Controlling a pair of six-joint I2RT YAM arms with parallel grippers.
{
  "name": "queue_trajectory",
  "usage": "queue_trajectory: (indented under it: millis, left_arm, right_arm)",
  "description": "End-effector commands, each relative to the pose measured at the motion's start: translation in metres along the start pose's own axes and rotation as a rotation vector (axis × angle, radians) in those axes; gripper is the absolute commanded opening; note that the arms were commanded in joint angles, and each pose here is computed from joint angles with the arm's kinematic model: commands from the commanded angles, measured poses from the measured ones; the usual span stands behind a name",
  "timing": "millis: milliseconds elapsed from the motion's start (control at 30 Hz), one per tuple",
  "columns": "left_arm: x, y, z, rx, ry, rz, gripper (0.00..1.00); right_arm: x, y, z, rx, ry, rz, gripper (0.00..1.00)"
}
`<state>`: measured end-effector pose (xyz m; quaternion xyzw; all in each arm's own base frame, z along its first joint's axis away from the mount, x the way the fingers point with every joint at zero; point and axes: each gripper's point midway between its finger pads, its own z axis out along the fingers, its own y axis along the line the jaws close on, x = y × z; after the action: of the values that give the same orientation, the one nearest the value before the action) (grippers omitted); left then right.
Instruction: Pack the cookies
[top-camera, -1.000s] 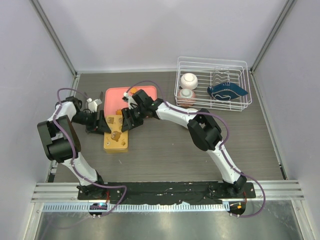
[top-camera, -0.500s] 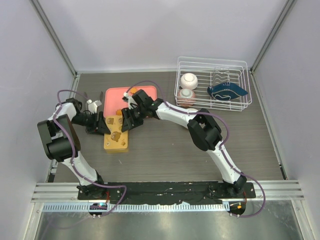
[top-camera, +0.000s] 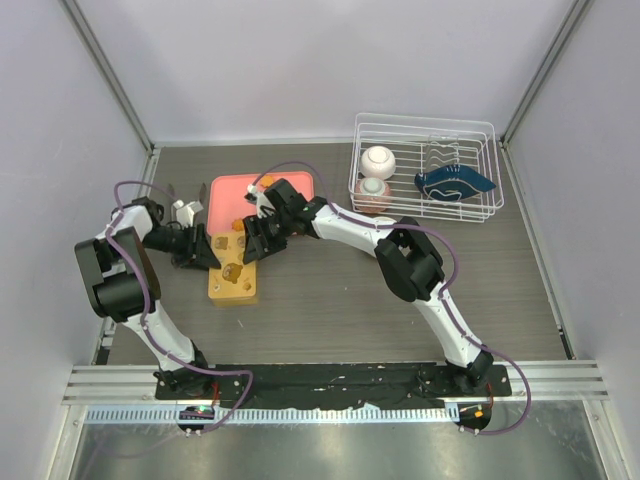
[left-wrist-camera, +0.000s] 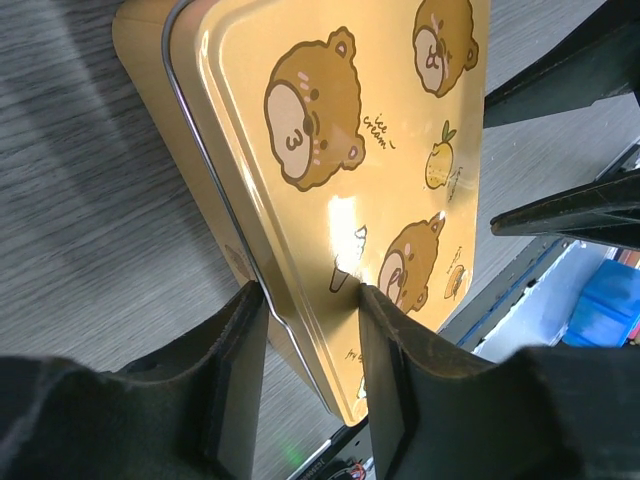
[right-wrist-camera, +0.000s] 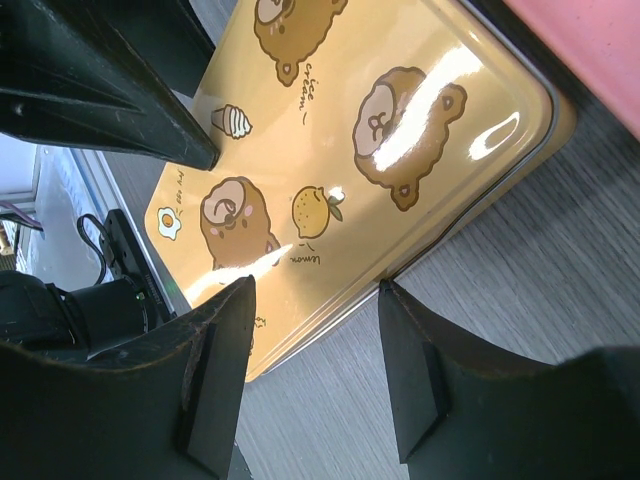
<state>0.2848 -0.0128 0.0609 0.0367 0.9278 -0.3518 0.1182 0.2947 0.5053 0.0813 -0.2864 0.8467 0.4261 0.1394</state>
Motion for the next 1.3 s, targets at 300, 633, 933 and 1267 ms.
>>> queue_trajectory:
  millis: [300, 633, 933, 1267]
  left_arm:
    - [-0.004, 0.009, 0.011, 0.017, -0.005, -0.009, 0.30]
    - [-0.001, 0.026, 0.019, -0.030, 0.019, -0.017, 0.25]
    - [-0.003, 0.030, 0.028, 0.003, 0.036, -0.075, 0.09]
    - [-0.004, 0.029, 0.032, 0.024, 0.037, -0.102, 0.02]
  right_arm:
    - [-0.006, 0.022, 0.002, -0.035, -0.024, -0.044, 0.58]
    - [0.002, 0.021, 0.004, -0.023, -0.012, -0.049, 0.58]
    - [0.005, 0.024, 0.003, -0.024, -0.010, -0.050, 0.58]
    - [0.009, 0.028, 0.000, -0.028, -0.008, -0.049, 0.57]
